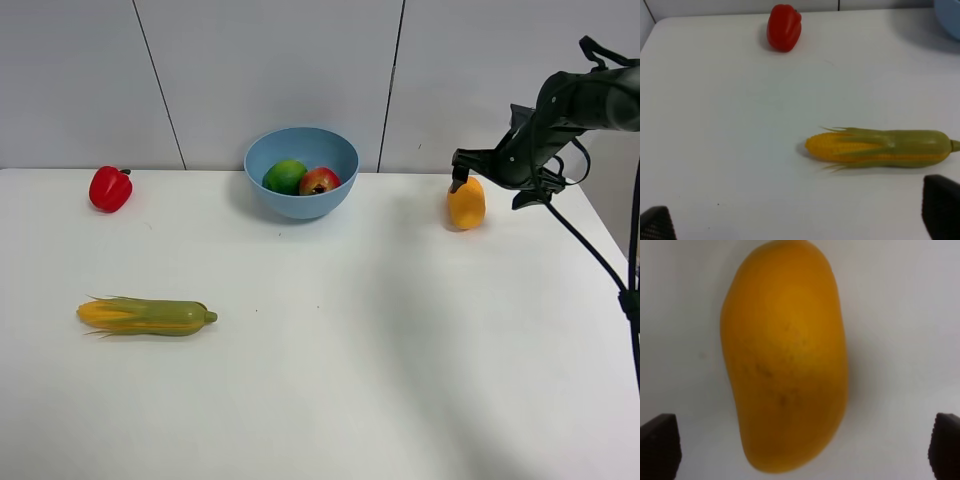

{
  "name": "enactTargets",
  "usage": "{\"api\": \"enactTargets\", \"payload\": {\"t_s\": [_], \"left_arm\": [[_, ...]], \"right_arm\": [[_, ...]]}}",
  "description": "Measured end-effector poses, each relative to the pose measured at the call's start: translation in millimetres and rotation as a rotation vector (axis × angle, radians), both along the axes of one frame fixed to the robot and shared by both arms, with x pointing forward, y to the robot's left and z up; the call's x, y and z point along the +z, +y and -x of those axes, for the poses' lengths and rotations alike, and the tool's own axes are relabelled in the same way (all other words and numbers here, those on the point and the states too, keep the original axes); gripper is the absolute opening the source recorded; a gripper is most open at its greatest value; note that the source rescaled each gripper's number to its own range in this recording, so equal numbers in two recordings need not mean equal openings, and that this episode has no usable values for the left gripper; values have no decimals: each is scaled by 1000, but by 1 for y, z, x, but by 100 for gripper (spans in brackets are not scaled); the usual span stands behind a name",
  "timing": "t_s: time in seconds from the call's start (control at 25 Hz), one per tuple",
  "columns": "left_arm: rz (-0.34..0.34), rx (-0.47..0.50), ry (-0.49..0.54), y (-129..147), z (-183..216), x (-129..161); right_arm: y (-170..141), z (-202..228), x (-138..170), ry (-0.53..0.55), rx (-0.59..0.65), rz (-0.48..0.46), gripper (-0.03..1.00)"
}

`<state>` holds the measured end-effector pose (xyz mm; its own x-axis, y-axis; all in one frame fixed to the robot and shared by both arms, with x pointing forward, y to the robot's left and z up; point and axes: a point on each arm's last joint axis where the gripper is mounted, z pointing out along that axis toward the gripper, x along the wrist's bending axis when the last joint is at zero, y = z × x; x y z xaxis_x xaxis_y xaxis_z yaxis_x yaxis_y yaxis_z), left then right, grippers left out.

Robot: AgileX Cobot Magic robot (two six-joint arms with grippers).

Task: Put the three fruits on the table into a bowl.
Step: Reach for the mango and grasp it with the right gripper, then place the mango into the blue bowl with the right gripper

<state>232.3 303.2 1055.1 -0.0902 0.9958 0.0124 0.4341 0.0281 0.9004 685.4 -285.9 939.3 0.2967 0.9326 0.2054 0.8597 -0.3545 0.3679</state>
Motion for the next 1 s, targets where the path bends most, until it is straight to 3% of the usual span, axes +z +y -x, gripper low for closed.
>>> {"api": "enactTargets", "payload": {"t_s": [0.52,0.6,0.64,0.72,0.76,1.0], "left_arm": [[0,0,0,0,0,0],[0,0,0,0,0,0],[0,0,0,0,0,0],[0,0,0,0,0,0],[0,0,0,0,0,0],[0,0,0,0,0,0]], "right_arm": [[2,-20,-36,31,0,-15,99],[2,-21,-41,36,-1,-18,87],[2,-21,-41,36,-2,-19,70],[2,-22,-41,33,-3,-22,16],[2,-22,-41,31,-3,-21,0],[2,-20,-37,49,19,-14,1]]}}
